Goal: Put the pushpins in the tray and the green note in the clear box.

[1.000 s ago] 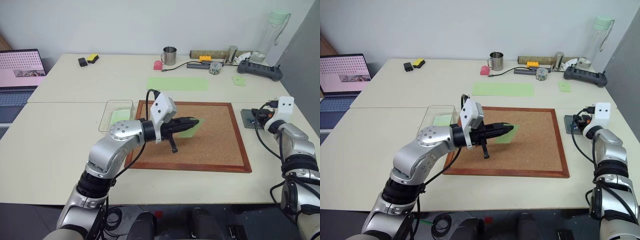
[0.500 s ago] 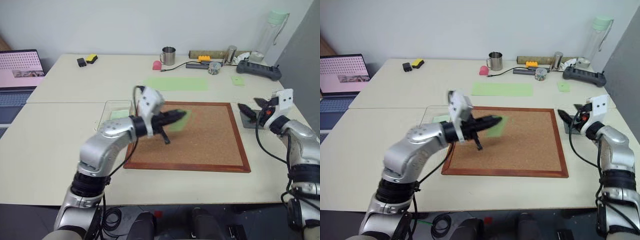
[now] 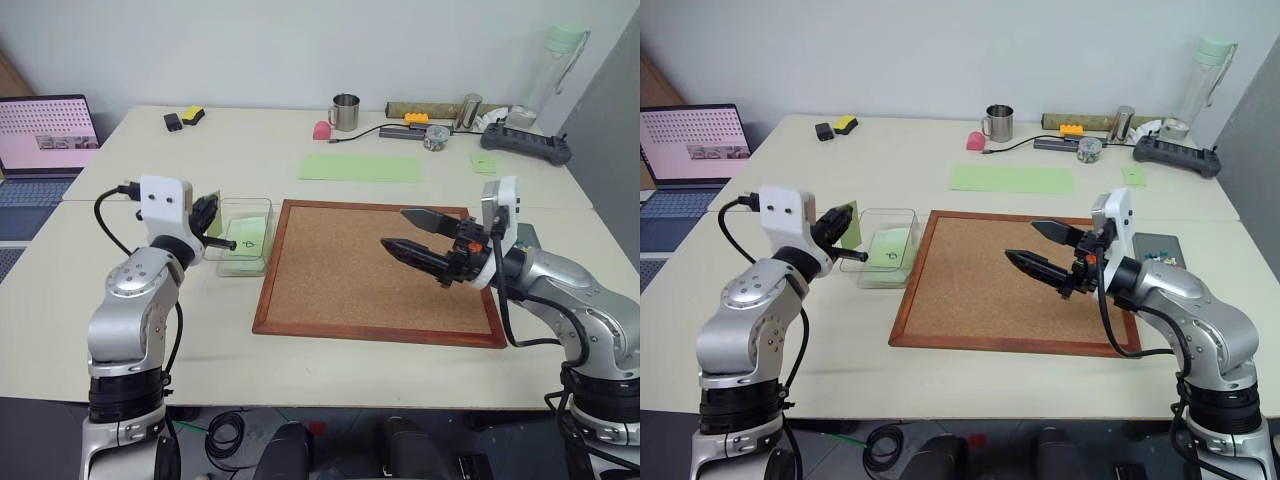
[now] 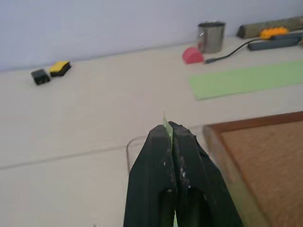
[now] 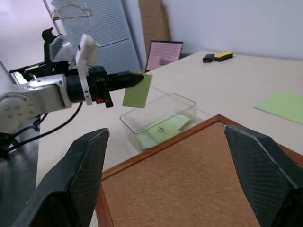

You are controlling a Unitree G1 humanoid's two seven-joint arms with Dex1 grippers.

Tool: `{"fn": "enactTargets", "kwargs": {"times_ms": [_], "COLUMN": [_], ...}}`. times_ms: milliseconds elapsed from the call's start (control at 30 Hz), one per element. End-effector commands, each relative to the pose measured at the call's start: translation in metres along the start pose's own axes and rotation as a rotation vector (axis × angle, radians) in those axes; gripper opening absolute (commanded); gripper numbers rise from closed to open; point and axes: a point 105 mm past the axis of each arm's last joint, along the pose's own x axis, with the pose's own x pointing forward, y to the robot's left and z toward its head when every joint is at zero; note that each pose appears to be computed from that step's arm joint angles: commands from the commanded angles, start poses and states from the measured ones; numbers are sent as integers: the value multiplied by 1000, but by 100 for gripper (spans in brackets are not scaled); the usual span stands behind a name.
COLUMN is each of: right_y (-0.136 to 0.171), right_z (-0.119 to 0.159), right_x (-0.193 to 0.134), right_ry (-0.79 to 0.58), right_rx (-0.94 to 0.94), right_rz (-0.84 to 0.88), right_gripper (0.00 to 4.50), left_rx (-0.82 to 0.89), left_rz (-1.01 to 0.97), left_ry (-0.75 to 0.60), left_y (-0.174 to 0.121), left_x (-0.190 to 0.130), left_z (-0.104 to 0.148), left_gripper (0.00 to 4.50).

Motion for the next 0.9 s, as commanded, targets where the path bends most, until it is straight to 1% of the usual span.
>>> {"fn": "enactTargets", "kwargs": {"times_ms": [33, 67, 200, 267, 333, 367, 467, 500, 533, 600, 633, 667, 767, 833, 900], "right_y": [2, 1, 0, 0, -2, -3, -16, -24, -31, -50, -58, -64, -66, -64, -64], "right_z": [8, 8, 8, 8, 9, 10, 9, 6, 4, -5, -10, -17, -31, -36, -38], "right_x": [1, 1, 1, 1, 1, 1, -2, -4, -6, -14, -18, -23, -30, -32, -33], "right_ry": [-12, -15, -18, -22, -25, -26, -20, -8, 5, 47, 70, 94, 135, 149, 147], "right_rx": [-48, -47, -48, -51, -54, -56, -79, -96, -112, -157, -172, -170, -157, -149, -137], "right_rz": [2, -5, -12, -16, -23, -25, -92, -131, -173, -275, -318, -345, -336, -322, -331], "right_gripper": [409, 409, 409, 409, 409, 409, 409, 409, 409, 409, 409, 409, 409, 409, 409], "left_rx": [-37, -48, -50, -48, -30, -20, 54, 78, 100, 121, 129, 148, 158, 183, 179], "left_rz": [30, 26, 23, 28, 6, -6, -132, -180, -228, -362, -436, -515, -686, -762, -806], "left_ry": [-56, -59, -68, -81, -101, -107, -152, -163, -169, -140, -114, -81, -8, 30, 46], "left_y": [5, 5, 5, 6, 3, 1, -24, -34, -44, -69, -82, -95, -116, -122, -126], "left_x": [2, 2, 2, 2, 4, 4, 5, 4, 3, 0, -3, -7, -20, -28, -31], "left_z": [11, 10, 12, 16, 23, 26, 38, 41, 43, 38, 33, 26, 8, -3, -8], "left_gripper": [40, 44, 128, 162, 213, 224, 283, 291, 321, 346, 373, 390, 390, 390, 390]}}
